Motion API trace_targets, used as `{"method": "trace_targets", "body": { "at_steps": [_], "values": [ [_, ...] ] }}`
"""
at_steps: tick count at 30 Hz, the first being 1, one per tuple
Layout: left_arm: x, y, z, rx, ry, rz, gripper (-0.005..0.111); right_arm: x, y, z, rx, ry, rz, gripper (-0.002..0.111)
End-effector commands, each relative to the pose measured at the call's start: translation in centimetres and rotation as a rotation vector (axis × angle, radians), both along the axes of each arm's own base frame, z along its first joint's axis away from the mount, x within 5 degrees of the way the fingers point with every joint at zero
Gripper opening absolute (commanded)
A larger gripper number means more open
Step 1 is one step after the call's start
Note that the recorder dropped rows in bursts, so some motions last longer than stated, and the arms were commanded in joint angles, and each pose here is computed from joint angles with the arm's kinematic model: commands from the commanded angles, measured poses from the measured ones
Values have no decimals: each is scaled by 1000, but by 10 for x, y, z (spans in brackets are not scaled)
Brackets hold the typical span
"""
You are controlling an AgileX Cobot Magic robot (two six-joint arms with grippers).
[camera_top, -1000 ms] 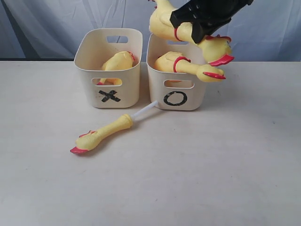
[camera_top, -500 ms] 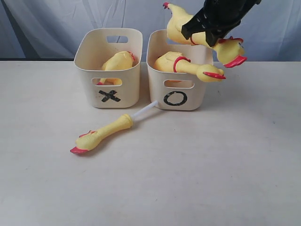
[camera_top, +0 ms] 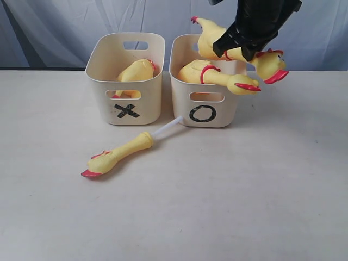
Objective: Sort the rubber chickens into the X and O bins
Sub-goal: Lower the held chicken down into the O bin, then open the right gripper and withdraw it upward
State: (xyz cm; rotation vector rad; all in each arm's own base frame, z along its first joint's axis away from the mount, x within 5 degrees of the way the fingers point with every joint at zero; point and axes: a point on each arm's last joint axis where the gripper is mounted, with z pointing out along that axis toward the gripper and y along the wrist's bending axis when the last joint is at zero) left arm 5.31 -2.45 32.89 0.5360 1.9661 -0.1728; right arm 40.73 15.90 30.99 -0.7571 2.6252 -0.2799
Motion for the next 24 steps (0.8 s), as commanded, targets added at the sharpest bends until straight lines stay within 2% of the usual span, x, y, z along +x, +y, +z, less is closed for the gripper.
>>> {"method": "trace_targets", "body": {
  "at_steps": [1, 6, 8, 9, 10, 17, 24],
  "values": [
    [0, 0, 1, -11, -21, 4, 0, 1, -4, 7, -7, -40, -5, -1],
    [0, 0, 1, -11, -21, 4, 0, 1, -4, 6, -4, -38, -5, 0],
    [0, 0, 1, -11, -21, 4, 0, 1, -4, 6, -5, -39, -5, 12],
    [0, 0, 1, -11, -21, 4, 0, 1, -4, 6, -5, -39, -5, 24],
    [0, 0, 1, -11, -21, 4, 0, 1, -3, 6, -2, -38, -5, 30],
    [0, 0, 1, -11, -21, 4, 0, 0, -3, 7, 5, -37, -5, 30],
    [0, 0, 2, -15, -32, 5, 0, -12, -9, 37, 27, -102, -5, 30]
  ]
}}
